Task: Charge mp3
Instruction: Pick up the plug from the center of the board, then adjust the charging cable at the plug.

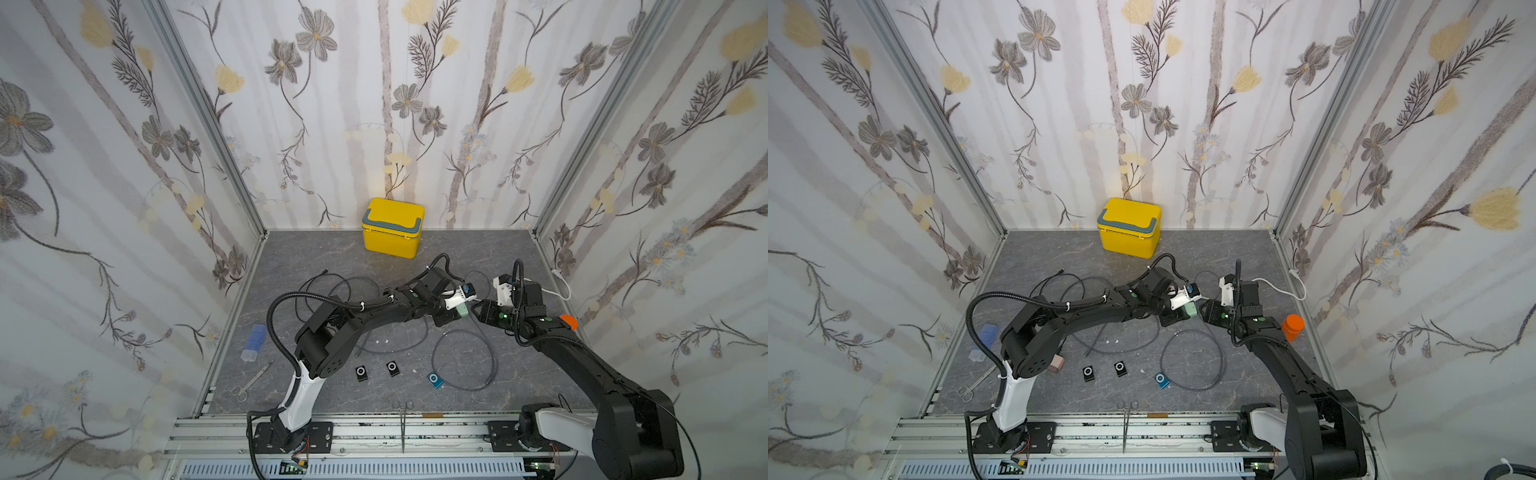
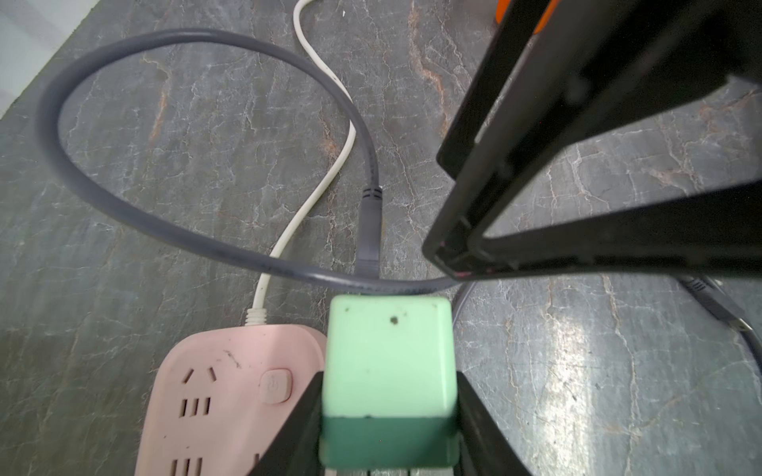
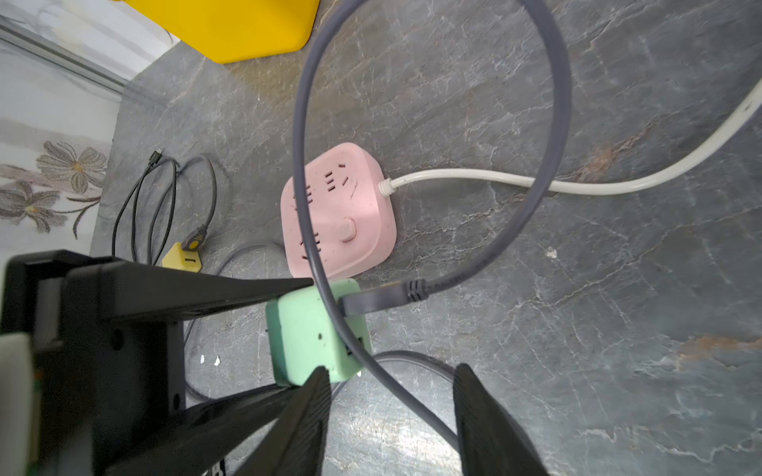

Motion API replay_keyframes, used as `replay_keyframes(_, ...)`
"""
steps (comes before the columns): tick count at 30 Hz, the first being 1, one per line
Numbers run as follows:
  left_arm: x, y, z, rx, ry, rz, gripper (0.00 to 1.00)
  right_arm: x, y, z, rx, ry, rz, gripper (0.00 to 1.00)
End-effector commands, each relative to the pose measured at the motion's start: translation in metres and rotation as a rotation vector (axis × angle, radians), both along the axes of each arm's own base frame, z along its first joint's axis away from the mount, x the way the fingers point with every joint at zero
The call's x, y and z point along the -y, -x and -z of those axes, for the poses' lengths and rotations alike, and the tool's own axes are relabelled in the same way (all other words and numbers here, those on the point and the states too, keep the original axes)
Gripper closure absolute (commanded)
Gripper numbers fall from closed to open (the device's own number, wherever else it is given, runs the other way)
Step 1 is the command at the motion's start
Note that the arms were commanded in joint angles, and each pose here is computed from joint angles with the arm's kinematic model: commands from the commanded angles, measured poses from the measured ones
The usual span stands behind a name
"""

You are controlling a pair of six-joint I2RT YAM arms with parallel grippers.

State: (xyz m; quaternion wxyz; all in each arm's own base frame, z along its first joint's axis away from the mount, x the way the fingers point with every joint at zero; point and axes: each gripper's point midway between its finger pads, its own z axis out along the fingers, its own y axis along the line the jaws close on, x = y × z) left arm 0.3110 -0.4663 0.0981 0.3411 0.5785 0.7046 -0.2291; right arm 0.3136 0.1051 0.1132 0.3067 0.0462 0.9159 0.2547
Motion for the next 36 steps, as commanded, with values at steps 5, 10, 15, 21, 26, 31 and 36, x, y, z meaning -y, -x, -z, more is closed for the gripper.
replay_keyframes(5, -0.004, -0.005, -0.028, 0.033, 0.064, -0.048, 0.78, -0.014, -0.005, 0.004, 0.02, 0.034, -0.067, 0.5)
replay_keyframes(10, -0.01, -0.01, -0.049, 0.049, 0.095, -0.069, 0.79, -0.017, -0.005, 0.008, 0.016, 0.063, -0.093, 0.5)
replay_keyframes(15, -0.019, -0.025, -0.061, 0.066, 0.096, -0.122, 0.8, -0.024, 0.001, 0.005, 0.028, 0.071, -0.145, 0.51)
replay_keyframes(21, -0.025, -0.018, -0.067, 0.051, 0.099, -0.087, 0.81, -0.02, 0.002, 0.002, 0.056, 0.114, -0.14, 0.44)
replay_keyframes(26, -0.026, -0.002, -0.087, 0.026, 0.168, -0.036, 0.83, -0.008, -0.011, 0.001, 0.094, 0.179, -0.073, 0.48)
replay_keyframes(31, -0.03, 0.011, -0.101, 0.025, 0.172, -0.004, 0.84, 0.003, -0.022, 0.001, 0.115, 0.213, 0.004, 0.51)
replay_keyframes(36, -0.047, 0.003, -0.102, 0.074, 0.137, -0.092, 0.84, 0.033, -0.03, -0.013, 0.169, 0.291, 0.172, 0.6)
